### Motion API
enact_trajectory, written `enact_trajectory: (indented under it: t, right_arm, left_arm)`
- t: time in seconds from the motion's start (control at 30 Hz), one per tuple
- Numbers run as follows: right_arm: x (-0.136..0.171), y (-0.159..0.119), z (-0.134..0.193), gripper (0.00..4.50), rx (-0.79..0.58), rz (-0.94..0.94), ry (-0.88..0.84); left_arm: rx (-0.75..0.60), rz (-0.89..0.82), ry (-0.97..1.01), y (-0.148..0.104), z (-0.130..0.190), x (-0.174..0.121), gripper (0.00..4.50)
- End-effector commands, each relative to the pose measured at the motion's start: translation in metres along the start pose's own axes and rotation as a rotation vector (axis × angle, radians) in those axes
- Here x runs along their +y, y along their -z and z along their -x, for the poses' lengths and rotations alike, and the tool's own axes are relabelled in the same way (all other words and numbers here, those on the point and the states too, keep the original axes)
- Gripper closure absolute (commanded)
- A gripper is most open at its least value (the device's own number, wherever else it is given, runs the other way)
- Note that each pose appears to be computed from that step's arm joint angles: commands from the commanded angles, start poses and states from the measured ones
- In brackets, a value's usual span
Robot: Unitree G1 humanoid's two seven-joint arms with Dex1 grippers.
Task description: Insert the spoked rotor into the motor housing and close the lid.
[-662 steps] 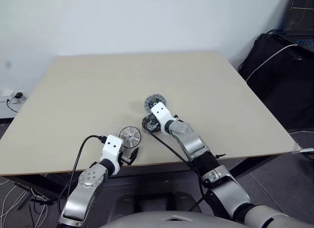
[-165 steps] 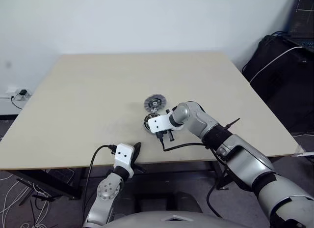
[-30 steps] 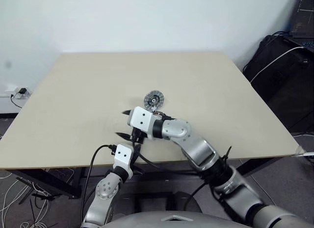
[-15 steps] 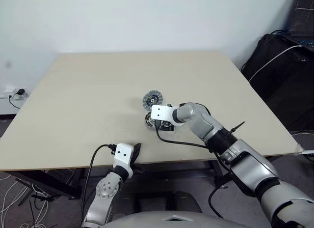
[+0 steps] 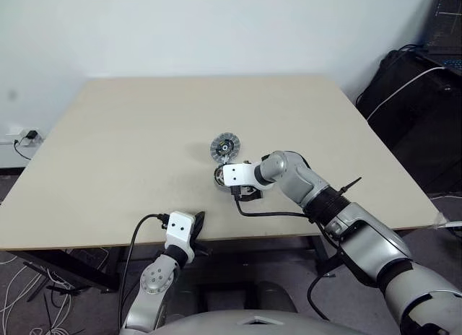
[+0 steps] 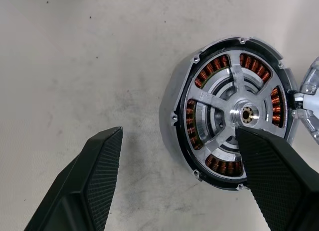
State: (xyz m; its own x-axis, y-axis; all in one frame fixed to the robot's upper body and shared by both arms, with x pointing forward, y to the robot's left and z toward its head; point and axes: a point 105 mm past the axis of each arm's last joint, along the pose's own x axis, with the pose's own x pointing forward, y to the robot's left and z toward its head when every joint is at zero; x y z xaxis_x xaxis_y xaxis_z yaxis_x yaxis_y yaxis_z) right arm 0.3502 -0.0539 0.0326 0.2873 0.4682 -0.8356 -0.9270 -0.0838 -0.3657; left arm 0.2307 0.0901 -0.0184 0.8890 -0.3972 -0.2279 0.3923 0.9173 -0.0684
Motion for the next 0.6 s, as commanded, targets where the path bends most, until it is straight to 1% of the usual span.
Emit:
enact_trajectory:
  t: [0.03, 0.27, 0.37, 0.53, 0.6]
  right_arm:
    - [-0.009, -0.004, 0.005, 0.66, -0.006, 0.021, 0.023]
    - [-0.003, 0.0, -0.005, 0.66, 0.025, 0.042, -0.016]
    - [-0.003, 0.0, -0.008, 1.3, 0.038, 0.057, -0.024]
    - [-0.005, 0.0, -0.008, 2.88, 0.039, 0.061, -0.017]
    - [-0.006, 0.0, -0.008, 3.59, 0.039, 0.061, -0.015]
  left_arm:
    - [-0.066, -0.005, 0.002, -0.017, -0.002, -0.001, 4.5]
    - [-0.066, 0.004, -0.009, -0.016, -0.002, -0.001, 4.5]
    - [-0.067, 0.007, -0.016, -0.015, -0.001, -0.001, 4.5]
    - [-0.066, 0.011, -0.024, -0.014, -0.001, 0.0, 4.5]
    - [-0.066, 0.013, -0.025, -0.014, -0.001, 0.0, 4.5]
